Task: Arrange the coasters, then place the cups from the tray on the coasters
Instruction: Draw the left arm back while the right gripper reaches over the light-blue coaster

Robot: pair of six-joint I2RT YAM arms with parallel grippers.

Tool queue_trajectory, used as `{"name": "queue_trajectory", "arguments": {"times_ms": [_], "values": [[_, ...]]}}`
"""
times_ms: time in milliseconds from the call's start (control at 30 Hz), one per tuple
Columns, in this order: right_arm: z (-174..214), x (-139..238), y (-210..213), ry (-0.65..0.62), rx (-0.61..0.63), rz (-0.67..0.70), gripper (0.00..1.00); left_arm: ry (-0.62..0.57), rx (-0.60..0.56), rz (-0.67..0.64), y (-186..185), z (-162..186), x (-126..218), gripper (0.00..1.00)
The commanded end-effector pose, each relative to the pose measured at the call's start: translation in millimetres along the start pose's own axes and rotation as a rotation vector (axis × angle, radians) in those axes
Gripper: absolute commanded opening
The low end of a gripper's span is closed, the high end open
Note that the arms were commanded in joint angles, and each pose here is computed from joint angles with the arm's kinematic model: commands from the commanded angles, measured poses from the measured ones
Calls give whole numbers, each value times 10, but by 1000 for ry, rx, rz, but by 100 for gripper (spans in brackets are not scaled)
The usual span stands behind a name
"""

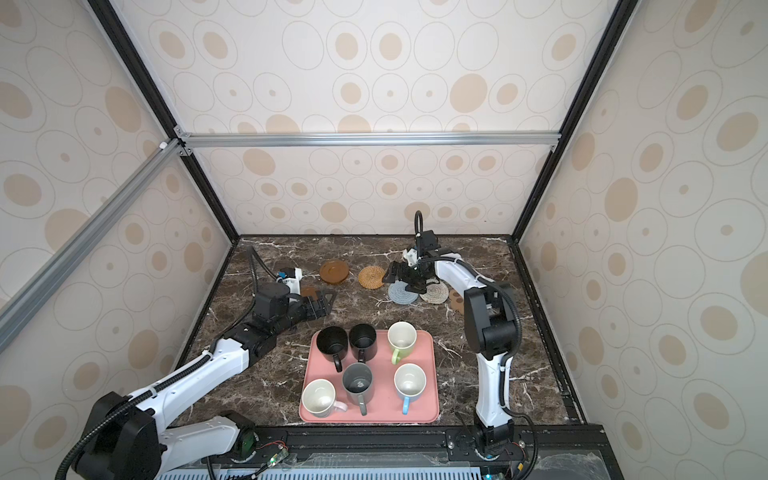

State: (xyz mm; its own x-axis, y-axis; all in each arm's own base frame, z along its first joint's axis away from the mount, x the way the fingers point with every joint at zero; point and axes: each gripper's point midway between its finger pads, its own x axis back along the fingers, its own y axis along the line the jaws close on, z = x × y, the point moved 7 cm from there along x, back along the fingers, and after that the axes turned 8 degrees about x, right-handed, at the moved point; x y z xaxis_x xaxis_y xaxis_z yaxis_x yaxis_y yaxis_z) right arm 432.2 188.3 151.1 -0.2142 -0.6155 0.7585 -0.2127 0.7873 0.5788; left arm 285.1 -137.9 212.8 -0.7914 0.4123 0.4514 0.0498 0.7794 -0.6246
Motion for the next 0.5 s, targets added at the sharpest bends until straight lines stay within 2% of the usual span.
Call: {"name": "queue_trajectory", "arguments": {"times_ms": [0,467], "values": [[-41,-109,37,23,-5,-43,100,-60,43,32,-37,-79,56,100],[-67,-539,-263,76,-58,9,100,-61,57,12,27,-30,95,100]]}}
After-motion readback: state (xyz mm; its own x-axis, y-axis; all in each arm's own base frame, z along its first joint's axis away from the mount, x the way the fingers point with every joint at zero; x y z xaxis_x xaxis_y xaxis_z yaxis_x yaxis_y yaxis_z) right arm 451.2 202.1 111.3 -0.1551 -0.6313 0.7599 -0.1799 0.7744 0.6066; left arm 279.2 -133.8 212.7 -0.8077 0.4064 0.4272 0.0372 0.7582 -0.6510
